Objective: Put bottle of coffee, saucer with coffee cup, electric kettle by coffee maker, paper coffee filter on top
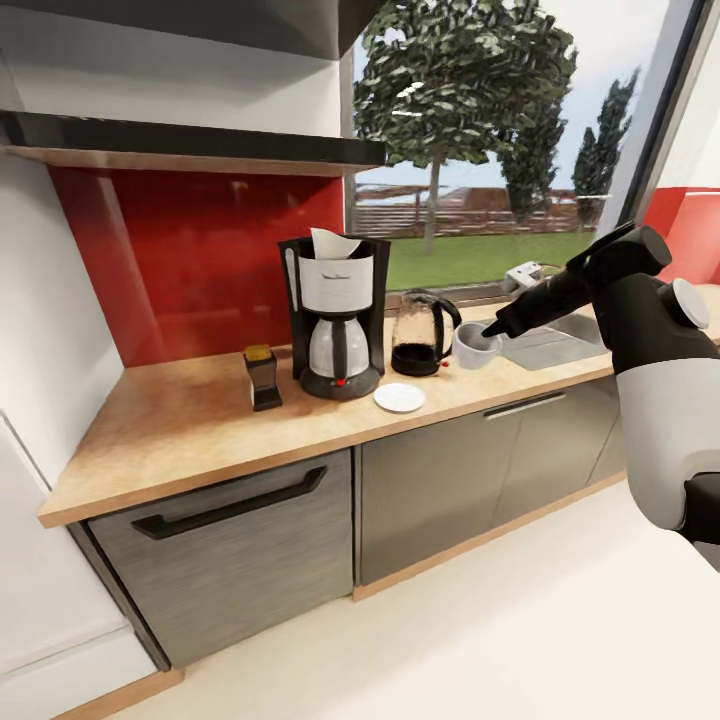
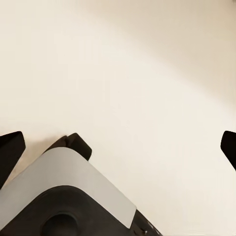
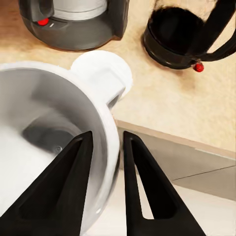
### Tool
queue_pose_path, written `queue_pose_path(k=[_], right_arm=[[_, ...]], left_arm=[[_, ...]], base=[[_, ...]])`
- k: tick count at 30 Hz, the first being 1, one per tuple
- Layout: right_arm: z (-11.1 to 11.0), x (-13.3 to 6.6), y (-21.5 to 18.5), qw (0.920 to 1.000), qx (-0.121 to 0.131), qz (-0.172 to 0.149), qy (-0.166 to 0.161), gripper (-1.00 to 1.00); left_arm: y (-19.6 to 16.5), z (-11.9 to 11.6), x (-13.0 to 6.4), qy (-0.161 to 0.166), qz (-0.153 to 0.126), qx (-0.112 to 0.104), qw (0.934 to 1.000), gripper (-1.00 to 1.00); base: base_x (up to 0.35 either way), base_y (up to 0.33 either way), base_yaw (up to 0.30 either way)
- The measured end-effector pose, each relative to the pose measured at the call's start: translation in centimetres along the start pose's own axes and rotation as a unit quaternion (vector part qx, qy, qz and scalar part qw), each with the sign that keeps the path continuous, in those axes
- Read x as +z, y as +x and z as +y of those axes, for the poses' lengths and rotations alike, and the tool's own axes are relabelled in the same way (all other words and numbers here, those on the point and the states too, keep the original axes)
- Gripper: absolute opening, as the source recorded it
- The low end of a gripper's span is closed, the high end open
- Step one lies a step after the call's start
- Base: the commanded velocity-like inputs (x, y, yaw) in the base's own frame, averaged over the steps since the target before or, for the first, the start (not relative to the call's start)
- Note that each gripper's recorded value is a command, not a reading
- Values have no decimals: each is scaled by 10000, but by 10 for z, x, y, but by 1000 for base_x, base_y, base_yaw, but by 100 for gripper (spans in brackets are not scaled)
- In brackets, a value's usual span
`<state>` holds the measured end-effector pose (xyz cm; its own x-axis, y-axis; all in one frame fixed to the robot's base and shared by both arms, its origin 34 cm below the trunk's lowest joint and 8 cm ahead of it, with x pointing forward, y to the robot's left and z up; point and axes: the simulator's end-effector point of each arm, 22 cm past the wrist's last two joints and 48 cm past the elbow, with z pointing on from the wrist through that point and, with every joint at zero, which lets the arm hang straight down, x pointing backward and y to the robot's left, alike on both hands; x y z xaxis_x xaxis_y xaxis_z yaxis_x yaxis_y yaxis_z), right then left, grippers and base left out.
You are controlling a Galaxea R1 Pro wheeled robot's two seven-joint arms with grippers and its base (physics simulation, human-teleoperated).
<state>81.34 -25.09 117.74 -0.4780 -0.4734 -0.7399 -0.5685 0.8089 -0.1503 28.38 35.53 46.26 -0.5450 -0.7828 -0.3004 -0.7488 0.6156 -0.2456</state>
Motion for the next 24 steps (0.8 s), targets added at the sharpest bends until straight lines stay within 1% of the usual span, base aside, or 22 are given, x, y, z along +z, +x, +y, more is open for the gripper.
queue_pose_path(k=[5,8,10,14,21,24], right_arm=[[0,1,1,10000,15,10,-23,-100],[0,5,5,9999,71,66,-66,-100],[2,8,9,9997,128,121,-174,-100],[5,10,12,9994,161,152,-259,-100],[6,10,12,9993,168,160,-296,-100],[9,10,10,9991,175,109,-368,-100]], left_arm=[[0,0,0,0,0,0,10000,100],[0,0,0,0,0,0,10000,100],[0,0,0,0,2,0,10000,100],[0,0,0,1,2,-1,10000,100],[0,0,0,1,6,-1,10000,100],[0,0,0,1,4,-1,10000,100]], base=[[0,310,-1],[0,293,0],[0,224,0],[0,95,0],[0,21,0],[0,1,0]])
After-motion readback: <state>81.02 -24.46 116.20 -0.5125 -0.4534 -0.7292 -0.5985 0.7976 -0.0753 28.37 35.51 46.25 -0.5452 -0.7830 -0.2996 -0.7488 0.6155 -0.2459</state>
